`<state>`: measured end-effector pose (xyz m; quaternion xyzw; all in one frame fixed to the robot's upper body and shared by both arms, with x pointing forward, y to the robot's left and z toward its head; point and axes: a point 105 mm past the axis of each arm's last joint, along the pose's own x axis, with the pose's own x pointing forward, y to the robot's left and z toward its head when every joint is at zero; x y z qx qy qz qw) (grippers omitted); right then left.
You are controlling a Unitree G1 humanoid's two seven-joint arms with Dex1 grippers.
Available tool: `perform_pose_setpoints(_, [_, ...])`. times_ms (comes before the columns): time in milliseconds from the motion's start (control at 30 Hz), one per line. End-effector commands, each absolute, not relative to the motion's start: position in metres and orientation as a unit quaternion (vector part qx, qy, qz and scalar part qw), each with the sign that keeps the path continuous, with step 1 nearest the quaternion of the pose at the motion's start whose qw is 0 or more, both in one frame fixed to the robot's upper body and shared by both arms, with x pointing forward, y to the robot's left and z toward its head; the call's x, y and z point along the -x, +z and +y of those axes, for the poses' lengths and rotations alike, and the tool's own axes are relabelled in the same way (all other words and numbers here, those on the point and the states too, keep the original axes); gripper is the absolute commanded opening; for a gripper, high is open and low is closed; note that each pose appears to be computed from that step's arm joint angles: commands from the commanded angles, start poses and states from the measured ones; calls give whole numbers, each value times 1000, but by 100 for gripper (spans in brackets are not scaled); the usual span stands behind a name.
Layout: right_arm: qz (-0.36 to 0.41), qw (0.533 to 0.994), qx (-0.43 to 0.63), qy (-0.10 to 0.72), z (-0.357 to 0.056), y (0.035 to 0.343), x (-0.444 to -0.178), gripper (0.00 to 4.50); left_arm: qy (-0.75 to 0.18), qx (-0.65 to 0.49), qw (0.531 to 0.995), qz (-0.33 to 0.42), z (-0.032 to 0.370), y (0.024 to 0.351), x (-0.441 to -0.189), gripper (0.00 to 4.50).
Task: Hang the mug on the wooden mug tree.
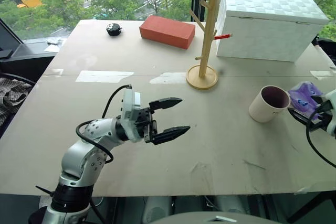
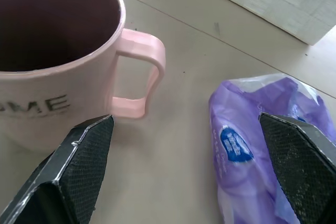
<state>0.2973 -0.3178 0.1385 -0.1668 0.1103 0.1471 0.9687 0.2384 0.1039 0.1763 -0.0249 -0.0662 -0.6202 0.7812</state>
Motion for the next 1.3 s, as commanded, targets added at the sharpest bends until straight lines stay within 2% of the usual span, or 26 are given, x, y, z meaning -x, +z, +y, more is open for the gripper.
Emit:
perform_pose_setpoints(33, [81, 970, 171, 151, -316, 147, -307, 446, -621, 8, 779, -92, 106, 189, -235, 450])
perform_pose_setpoints(167, [76, 970, 152, 176, -309, 144, -315, 446, -614, 6, 784, -91, 108, 190, -234, 450])
perform_pose_setpoints(233, [77, 969, 142, 187, -306, 141, -319, 394, -611, 5, 786, -91, 109, 190, -233, 450])
perform_pose_setpoints(300, [82, 966, 129, 208, -301, 137, -322, 321, -608, 2, 789, -91, 110, 191, -232, 450])
perform_pose_setpoints(667, [95, 957, 107, 251, -289, 123, -342, 321, -588, -8, 804, -93, 114, 195, -228, 450])
perform_pose_setpoints(700, [97, 957, 105, 252, -289, 122, -344, 266, -585, -9, 805, -93, 115, 195, -228, 450])
perform_pose_setpoints(900, [110, 953, 94, 267, -284, 115, -346, 11, -576, -9, 812, -95, 116, 196, -227, 450])
perform_pose_setpoints(1033, [100, 949, 107, 279, -281, 126, -347, 11, -564, 0, 820, -98, 117, 196, -227, 450])
perform_pose_setpoints(1100, [84, 946, 117, 291, -275, 141, -350, 11, -553, 4, 827, -101, 119, 196, -229, 450])
perform_pose_setpoints(1167, [64, 938, 134, 312, -262, 163, -355, 11, -531, -5, 841, -104, 123, 193, -233, 450])
perform_pose_setpoints(1300, [25, 917, 170, 361, -223, 214, -370, 11, -484, -1, 861, -157, 131, 198, -233, 450])
